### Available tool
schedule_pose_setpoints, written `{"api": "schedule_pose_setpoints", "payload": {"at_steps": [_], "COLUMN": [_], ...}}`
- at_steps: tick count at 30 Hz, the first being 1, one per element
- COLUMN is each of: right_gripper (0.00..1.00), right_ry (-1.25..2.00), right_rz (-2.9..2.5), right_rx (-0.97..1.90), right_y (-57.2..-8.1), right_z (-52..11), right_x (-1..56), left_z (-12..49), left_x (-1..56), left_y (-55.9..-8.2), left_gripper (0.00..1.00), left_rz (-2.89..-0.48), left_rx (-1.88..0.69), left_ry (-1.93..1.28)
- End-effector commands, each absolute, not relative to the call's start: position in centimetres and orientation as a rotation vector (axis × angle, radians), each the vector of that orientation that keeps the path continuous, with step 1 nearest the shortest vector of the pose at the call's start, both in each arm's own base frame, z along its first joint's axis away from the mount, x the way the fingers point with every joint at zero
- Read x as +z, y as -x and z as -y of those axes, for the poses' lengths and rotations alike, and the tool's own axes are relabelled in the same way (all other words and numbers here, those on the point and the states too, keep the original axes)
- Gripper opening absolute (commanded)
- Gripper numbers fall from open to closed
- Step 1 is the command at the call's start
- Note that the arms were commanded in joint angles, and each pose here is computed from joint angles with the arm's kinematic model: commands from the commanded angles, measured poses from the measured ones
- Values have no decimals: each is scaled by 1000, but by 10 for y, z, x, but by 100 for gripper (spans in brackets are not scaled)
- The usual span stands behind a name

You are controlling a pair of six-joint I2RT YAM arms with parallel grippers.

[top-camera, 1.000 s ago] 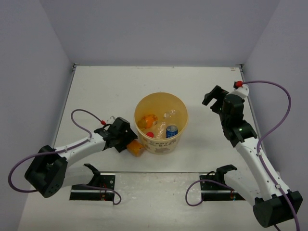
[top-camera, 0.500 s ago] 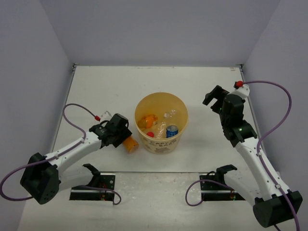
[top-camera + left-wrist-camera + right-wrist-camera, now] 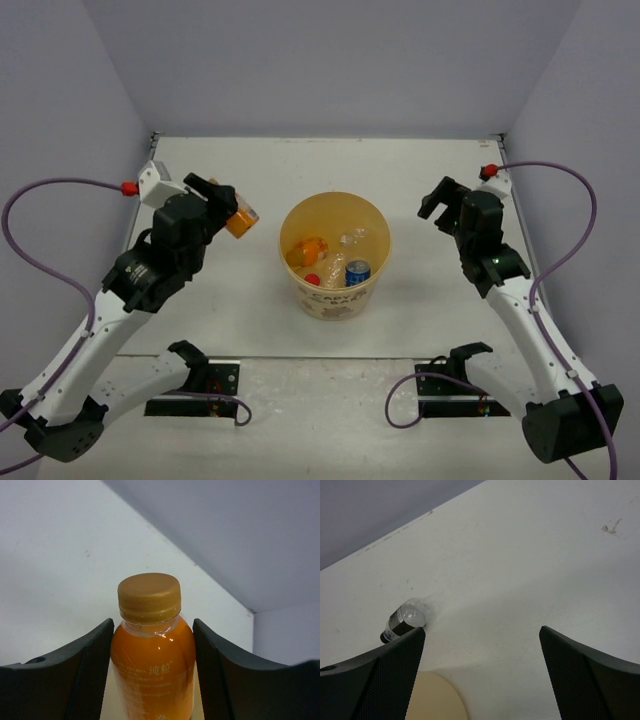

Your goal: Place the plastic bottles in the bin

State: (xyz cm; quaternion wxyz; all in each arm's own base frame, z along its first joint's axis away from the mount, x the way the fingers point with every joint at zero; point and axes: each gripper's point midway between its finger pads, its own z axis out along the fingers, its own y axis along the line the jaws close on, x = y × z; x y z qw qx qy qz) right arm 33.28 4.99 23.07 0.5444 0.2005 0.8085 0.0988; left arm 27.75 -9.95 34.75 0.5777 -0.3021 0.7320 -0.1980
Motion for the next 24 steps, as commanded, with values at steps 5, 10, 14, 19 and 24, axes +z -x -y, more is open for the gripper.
{"api": "schedule_pose_setpoints", "payload": {"at_steps": [5, 10, 14, 19, 24], "right_gripper": [99, 99, 99, 99, 99], "right_ry": [-290, -209, -142, -140, -144], "right_rz": [-2057, -2127, -2145, -2177, -2189], "right_rx": [623, 818, 967, 1048, 1015], "right_y": [-367, -374, -379, -384, -382], "right_z": [-101, -126, -147, -156, -152], "right_x": [232, 220, 217, 206, 197], "left_z": [199, 274, 321, 339, 335], "left_x": [416, 410, 396, 367, 340], "left_y": [-309, -293, -271, -264, -256], "left_gripper": [9, 10, 12, 16, 34], "left_rz": [-1671, -1653, -1659, -1726, -1768], "left_rx": [-645, -749, -828, -846, -828], "left_ry": [58, -289, -491, -569, -583]}}
